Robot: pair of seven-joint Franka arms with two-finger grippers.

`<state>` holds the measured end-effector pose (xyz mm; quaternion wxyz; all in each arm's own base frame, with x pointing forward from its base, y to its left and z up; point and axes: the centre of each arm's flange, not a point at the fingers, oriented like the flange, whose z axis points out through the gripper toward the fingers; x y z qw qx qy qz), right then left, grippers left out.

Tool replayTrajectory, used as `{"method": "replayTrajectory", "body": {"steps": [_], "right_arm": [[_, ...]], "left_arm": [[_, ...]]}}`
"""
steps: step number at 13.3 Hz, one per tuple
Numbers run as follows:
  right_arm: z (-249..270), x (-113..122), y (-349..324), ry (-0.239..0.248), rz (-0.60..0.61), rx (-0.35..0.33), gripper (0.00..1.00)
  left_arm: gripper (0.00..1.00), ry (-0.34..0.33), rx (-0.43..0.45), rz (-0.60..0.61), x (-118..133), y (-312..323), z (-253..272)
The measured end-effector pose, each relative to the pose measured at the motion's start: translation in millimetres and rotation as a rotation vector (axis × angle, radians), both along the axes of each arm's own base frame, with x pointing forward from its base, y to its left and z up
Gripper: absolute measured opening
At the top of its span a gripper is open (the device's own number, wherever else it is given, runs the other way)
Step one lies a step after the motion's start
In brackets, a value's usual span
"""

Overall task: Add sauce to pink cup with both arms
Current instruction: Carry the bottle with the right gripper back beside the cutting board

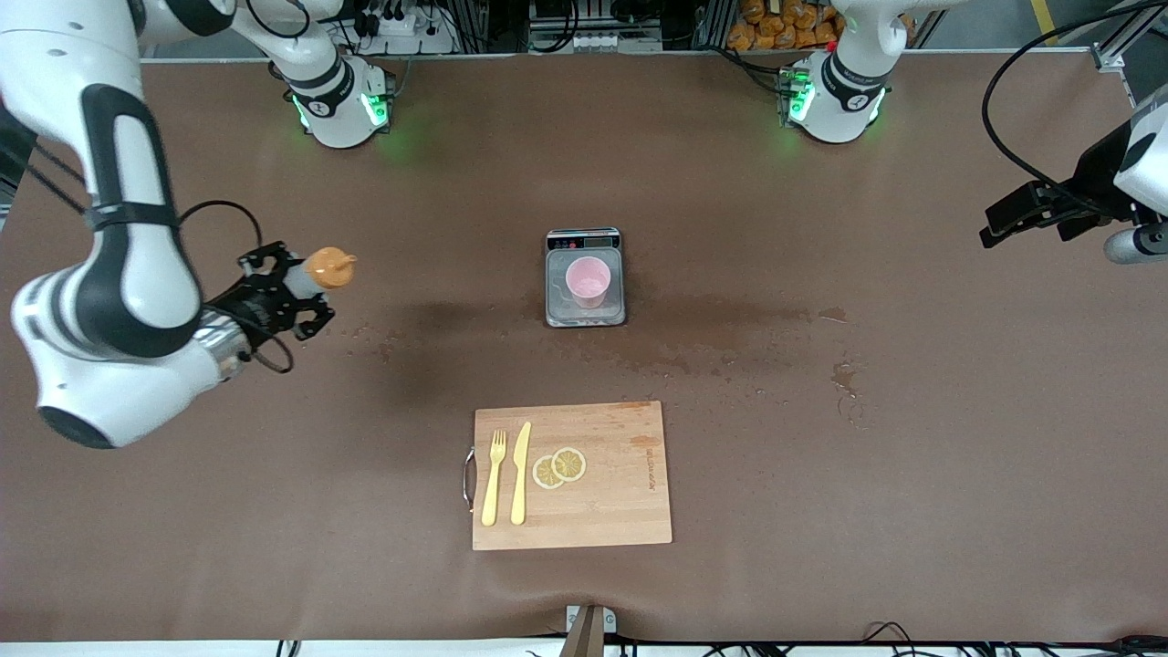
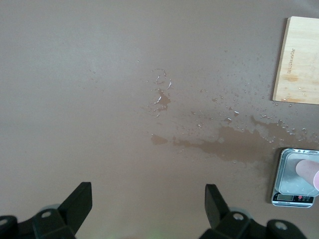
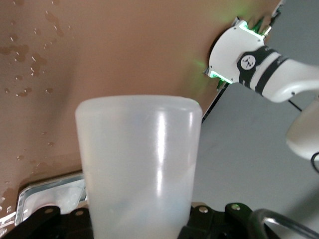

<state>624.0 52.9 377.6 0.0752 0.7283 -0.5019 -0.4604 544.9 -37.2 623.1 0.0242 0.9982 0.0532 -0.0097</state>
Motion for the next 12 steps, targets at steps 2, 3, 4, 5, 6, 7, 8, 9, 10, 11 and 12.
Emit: {"method": "replayTrajectory", "body": {"steps": [2, 3, 4, 5, 6, 7, 8, 9, 10, 11, 12], "right_arm": [[-7.6, -0.6, -41.1, -0.026, 0.002, 0.099, 0.3], [-14.1, -1.4, -57.2, -0.038, 0.006, 0.154, 0.3], [-22.5, -2.5, -71.7, -0.048, 0.007, 0.214, 0.3], [-34.3, -4.5, -87.9, -0.058, 0.007, 0.277, 0.3], [-49.6, -7.2, -107.3, -0.069, 0.007, 0.341, 0.3], [-66.8, -11.0, -126.3, -0.078, 0.004, 0.403, 0.3], [-85.4, -15.7, -143.7, -0.085, 0.001, 0.465, 0.3], [-105.9, -20.9, -159.3, -0.094, -0.001, 0.527, 0.3], [-126.1, -25.7, -171.4, -0.101, -0.002, 0.582, 0.3], [-146.4, -30.7, -180.1, -0.105, -0.002, 0.635, 0.3], [-165.1, -35.5, -185.6, -0.108, -0.002, 0.682, 0.3]], "left_arm": [[1.0, 0.001, 0.0, 0.0, 0.3, -0.2, -0.6], [1.0, 0.002, 0.0, 0.0, 0.5, -0.2, -1.0], [1.0, 0.002, 0.0, 0.0, 0.6, -0.2, -1.2], [1.0, 0.003, 0.0, 0.0, 0.7, -0.2, -1.4], [1.0, 0.003, 0.0, -0.001, 0.8, -0.2, -1.5], [1.0, 0.003, 0.0, -0.001, 0.8, -0.2, -1.7], [1.0, 0.004, 0.0, -0.001, 1.0, -0.2, -2.1], [1.0, 0.005, 0.0, 0.0, 1.1, -0.1, -2.5], [1.0, 0.005, 0.0, 0.0, 1.2, -0.1, -2.8], [1.0, 0.005, 0.0, -0.001, 1.3, -0.2, -2.9], [1.0, 0.006, 0.0, -0.001, 1.2, -0.3, -3.0]]}}
